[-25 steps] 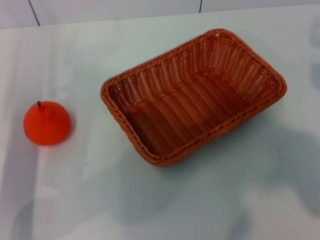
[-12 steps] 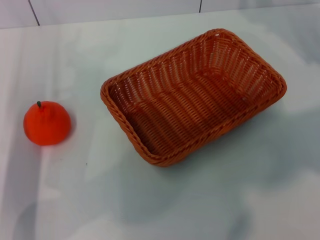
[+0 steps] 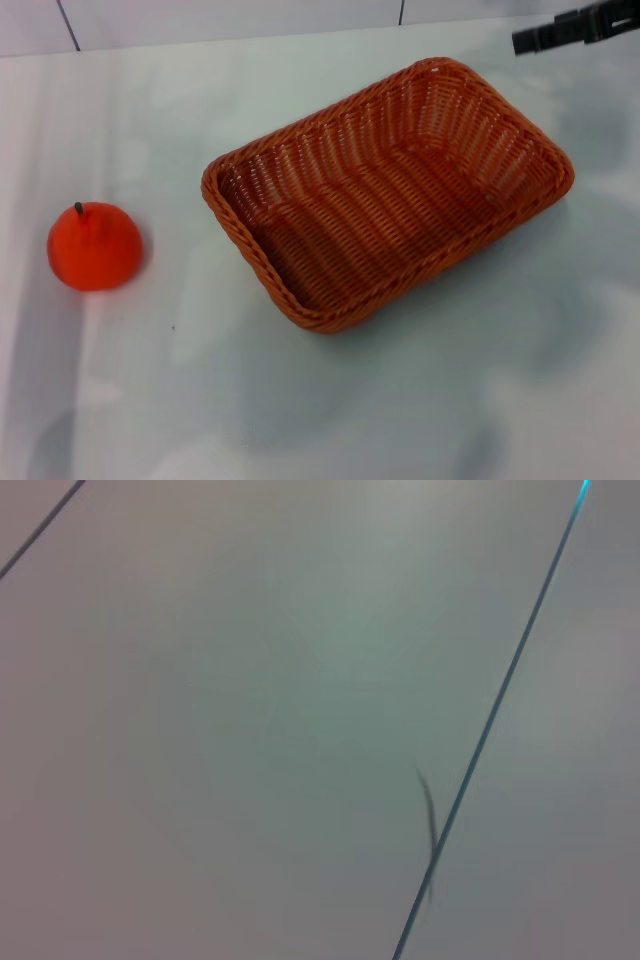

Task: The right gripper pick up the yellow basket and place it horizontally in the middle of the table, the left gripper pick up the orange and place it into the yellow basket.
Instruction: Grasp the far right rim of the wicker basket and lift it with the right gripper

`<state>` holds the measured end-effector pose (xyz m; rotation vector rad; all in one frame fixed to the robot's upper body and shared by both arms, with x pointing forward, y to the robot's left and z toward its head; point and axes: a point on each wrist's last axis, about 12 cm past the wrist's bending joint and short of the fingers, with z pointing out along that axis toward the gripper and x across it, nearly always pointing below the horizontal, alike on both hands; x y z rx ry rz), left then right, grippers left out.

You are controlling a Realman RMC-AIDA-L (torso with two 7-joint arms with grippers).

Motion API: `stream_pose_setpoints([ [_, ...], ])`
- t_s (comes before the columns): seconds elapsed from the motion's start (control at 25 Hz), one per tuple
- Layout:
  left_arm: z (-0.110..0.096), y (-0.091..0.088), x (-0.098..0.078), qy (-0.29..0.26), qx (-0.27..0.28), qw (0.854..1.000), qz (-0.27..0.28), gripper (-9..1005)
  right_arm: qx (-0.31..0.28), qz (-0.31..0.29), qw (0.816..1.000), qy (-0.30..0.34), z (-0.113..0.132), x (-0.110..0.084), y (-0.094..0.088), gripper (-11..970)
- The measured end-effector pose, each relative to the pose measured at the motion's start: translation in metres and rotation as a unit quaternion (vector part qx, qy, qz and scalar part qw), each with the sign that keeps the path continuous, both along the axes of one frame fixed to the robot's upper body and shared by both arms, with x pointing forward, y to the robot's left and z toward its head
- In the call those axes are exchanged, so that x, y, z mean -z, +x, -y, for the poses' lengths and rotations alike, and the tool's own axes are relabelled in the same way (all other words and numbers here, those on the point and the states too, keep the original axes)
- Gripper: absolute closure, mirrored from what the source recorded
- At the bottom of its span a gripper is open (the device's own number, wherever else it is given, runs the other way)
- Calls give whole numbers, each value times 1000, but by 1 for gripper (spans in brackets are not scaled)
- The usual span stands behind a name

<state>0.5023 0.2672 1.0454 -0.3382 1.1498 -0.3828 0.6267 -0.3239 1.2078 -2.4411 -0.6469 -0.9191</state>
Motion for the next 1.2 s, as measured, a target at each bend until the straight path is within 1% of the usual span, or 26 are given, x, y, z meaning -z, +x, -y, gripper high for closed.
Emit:
stream_pose_setpoints([
  [0.16, 1, -1, 1, -3, 0, 1000, -2, 73, -9, -29, 998, -56, -11, 4, 6, 109],
  [0.28, 1, -2, 2, -4, 0, 1000, -3, 73, -9, -43, 995, -95, -19, 13, 11, 91],
  [0.36, 1, -2, 2, -4, 0, 1000, -4, 73, -10, -48, 993, -105, -24, 19, 13, 78],
  [0.52, 1, -2, 2, -5, 1, 1000, -4, 74, -14, -56, 992, -111, -33, 32, 15, 131],
  [0.56, 1, -2, 2, -5, 1, 1000, -4, 74, -16, -60, 992, -113, -37, 39, 16, 144],
  [0.6, 1, -2, 2, -5, 1, 1000, -4, 74, -16, -60, 992, -113, -37, 39, 16, 158],
  [0.8, 2, -2, 2, -6, 1, 1000, -4, 74, -21, -65, 991, -116, -46, 54, 15, 224],
  [0.92, 2, -2, 2, -7, 1, 1000, -6, 74, -19, -60, 991, -117, -47, 58, 15, 264],
  [1.12, 2, -1, 4, -8, 1, 1000, -13, 74, -15, -57, 992, -114, -46, 59, 15, 506],
  [1.2, 3, -1, 4, -9, 2, 1000, -15, 74, -14, -59, 992, -112, -45, 59, 14, 547],
])
